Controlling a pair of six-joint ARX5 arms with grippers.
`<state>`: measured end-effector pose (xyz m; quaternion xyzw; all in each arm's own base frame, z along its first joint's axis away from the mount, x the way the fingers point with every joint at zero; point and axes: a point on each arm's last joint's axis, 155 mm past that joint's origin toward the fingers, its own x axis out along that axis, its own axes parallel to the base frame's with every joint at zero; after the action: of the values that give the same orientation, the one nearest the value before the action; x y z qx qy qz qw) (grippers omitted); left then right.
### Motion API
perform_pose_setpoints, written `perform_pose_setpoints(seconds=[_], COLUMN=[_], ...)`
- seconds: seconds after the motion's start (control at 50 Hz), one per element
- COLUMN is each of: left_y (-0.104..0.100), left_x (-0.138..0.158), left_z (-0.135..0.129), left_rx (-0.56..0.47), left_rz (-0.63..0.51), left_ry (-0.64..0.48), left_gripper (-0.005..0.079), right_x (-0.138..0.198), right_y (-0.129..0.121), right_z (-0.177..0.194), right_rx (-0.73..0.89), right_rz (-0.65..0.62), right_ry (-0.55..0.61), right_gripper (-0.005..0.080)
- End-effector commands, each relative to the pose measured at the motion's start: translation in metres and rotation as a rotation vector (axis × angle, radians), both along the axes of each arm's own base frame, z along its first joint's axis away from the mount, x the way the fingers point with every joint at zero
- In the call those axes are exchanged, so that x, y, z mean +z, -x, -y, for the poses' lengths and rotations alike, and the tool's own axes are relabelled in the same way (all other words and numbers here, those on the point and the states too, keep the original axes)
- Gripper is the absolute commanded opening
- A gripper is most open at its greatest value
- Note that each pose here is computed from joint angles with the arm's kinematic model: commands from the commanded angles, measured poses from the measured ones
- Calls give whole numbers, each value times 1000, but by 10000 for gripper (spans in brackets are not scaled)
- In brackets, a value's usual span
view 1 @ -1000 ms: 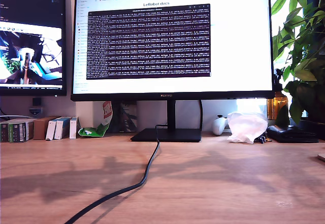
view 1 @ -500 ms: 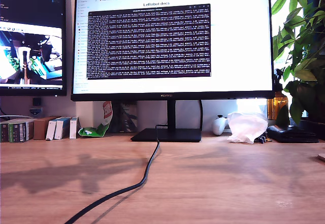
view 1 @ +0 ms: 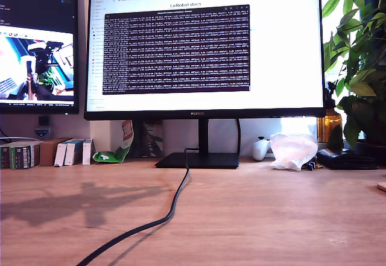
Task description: Pick the metallic laser pointer with your right arm, pass it to your left arm, then place it down to the left side of the table
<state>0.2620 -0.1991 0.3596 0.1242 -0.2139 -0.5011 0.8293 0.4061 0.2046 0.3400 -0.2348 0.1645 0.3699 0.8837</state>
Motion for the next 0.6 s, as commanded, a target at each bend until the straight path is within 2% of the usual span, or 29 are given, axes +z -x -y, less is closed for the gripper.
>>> perform_pose_setpoints(seconds=[0.0, 0.14, 0.28, 0.42, 0.48, 0.58], left_y=[1, 1, 0, 0, 0, 0], left_x=[8, 6, 6, 6, 6, 6], left_z=[-1, -1, -1, -1, -1, -1], left_rx=[1, 1, 1, 1, 1, 5], left_rz=[16, 7, 7, 7, 7, 4], left_ry=[6, 5, 5, 5, 5, 6], left_gripper=[-21, -21, -21, -21, -21, -21], right_x=[0, -1, 3, 6, 6, 20], right_y=[-14, -38, -48, -51, -52, -59], right_z=[26, 91, 148, 167, 170, 175], right_rx=[-138, -451, -708, -798, -806, -815], right_rz=[-24, -69, -68, -86, -84, -25], right_ry=[-22, -93, -154, -243, -245, -267], right_gripper=[-11, -11, -11, -11, -11, -7])
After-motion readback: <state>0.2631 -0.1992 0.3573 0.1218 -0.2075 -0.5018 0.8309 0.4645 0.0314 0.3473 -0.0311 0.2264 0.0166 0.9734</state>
